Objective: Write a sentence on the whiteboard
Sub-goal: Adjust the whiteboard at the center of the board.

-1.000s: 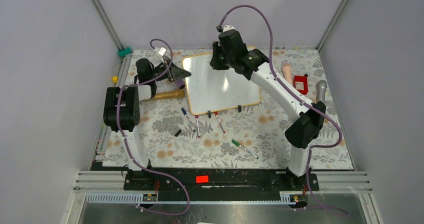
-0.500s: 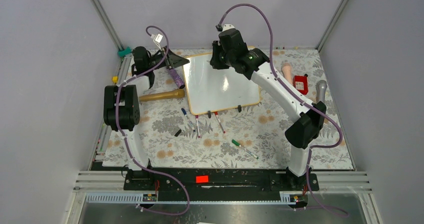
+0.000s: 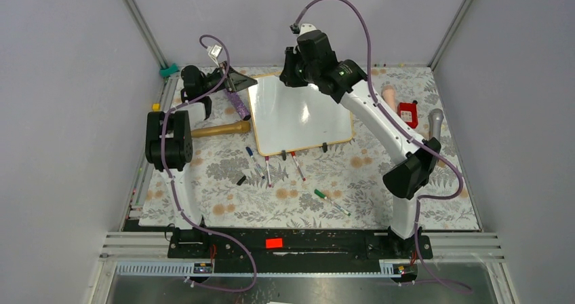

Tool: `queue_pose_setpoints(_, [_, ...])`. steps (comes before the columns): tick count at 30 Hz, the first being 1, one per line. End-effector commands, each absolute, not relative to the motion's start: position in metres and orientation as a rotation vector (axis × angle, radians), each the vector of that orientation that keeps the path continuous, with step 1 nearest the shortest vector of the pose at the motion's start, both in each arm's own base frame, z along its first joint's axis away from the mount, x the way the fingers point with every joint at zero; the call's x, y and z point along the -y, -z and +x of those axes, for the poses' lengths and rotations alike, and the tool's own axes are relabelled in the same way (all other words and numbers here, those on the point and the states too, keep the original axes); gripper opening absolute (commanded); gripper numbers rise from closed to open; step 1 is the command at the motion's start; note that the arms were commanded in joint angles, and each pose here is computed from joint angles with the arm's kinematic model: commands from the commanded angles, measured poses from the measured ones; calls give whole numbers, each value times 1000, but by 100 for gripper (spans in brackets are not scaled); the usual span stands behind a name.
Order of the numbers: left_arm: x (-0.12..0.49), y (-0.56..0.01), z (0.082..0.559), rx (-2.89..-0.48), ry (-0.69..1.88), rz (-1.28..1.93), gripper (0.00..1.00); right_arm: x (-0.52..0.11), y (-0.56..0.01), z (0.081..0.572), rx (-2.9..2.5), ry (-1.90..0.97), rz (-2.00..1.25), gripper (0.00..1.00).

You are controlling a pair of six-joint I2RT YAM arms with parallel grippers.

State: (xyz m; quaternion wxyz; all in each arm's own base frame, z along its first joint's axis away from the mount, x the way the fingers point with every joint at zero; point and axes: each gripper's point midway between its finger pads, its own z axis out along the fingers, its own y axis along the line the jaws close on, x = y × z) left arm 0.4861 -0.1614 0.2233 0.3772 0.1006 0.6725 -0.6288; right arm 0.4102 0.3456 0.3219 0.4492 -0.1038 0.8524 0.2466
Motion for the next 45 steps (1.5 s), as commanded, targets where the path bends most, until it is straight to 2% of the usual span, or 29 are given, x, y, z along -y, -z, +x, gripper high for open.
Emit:
queue_pose_setpoints(1, [161, -252, 476, -1613, 1624, 391, 28, -358, -326, 406, -2106, -636, -304, 0])
queue_pose_setpoints(13, [157, -245, 464, -1658, 1673, 398, 27, -375, -310, 409, -2145, -542, -297, 0])
queue_pose_setpoints(21, [151, -238, 465, -1659, 1683, 365, 57, -372, -314, 407, -2126, -535, -300, 0])
queue_pose_setpoints(27, [144, -231, 474, -1696, 1564, 324, 63, -368, -316, 406, -2124, -523, -296, 0])
queue_pose_setpoints(35, [139, -218, 477, -1824, 1412, 272, 61, -363, -316, 403, -2127, -511, -294, 0])
queue_pose_setpoints(38, [141, -219, 474, -1823, 1408, 251, 53, -363, -316, 402, -2126, -513, -291, 0])
queue_pose_setpoints(41, [146, -217, 471, -1828, 1411, 261, 50, -362, -317, 402, -2118, -517, -289, 0])
queue_pose_setpoints(45, [149, -215, 472, -1830, 1412, 261, 33, -361, -319, 402, -2112, -513, -292, 0])
